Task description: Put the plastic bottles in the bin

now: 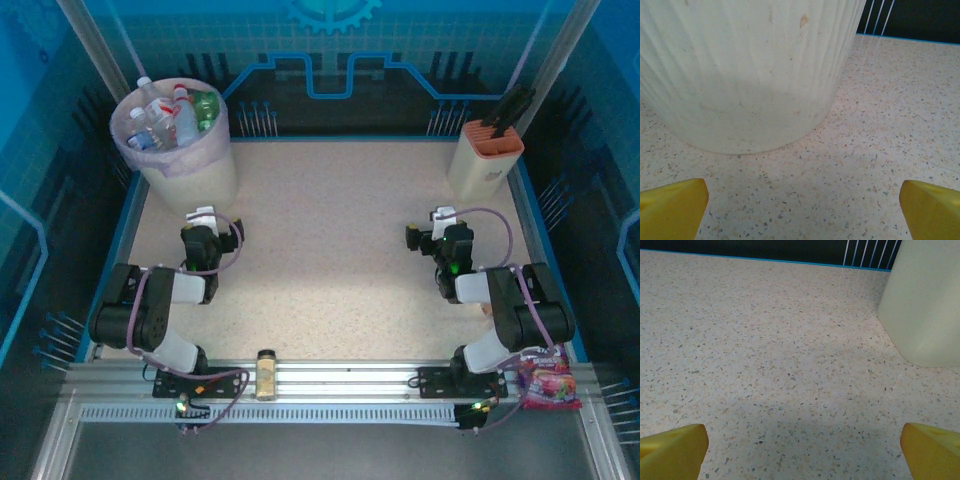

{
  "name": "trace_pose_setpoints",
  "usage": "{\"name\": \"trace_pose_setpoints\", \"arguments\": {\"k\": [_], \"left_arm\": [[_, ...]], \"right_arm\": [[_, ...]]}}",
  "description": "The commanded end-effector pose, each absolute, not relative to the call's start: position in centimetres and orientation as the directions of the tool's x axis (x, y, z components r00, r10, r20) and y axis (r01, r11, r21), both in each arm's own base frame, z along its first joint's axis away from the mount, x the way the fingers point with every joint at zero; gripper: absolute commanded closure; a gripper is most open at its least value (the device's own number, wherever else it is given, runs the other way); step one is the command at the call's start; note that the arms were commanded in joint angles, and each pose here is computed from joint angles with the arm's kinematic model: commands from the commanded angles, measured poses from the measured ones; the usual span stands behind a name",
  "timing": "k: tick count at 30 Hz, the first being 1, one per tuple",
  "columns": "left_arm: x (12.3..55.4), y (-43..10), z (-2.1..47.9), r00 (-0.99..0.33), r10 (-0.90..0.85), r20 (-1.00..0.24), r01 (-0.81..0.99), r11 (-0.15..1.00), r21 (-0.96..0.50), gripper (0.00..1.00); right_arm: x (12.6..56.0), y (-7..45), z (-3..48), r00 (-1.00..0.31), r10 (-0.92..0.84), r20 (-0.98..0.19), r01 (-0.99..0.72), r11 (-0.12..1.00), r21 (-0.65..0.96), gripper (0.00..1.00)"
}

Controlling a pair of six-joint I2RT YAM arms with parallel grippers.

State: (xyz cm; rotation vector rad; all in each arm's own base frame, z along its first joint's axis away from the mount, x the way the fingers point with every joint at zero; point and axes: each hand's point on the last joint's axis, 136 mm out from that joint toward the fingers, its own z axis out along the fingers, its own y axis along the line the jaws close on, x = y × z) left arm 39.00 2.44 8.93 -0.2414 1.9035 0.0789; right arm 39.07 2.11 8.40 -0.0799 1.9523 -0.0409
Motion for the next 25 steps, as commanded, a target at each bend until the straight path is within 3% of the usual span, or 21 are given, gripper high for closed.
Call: {"name": "trace_pose_setpoints", "arguments": {"k": [1, 25], "left_arm": [[39.33, 2.06, 9.66, -0.291, -0.122, -0.949, -0.182, 0.981, -0.07, 0.01], [39.32, 2.04, 9.61, -0.293, -0.122, -0.948, -0.181, 0.981, -0.07, 0.01]], "right_arm": [[39.82, 1.93, 9.95, -0.315, -0.087, -0.945, -0.029, 0.996, -0.082, 0.0], [39.87, 2.02, 9.89, -0.318, -0.091, -0.944, -0.032, 0.996, -0.085, 0.0]]}}
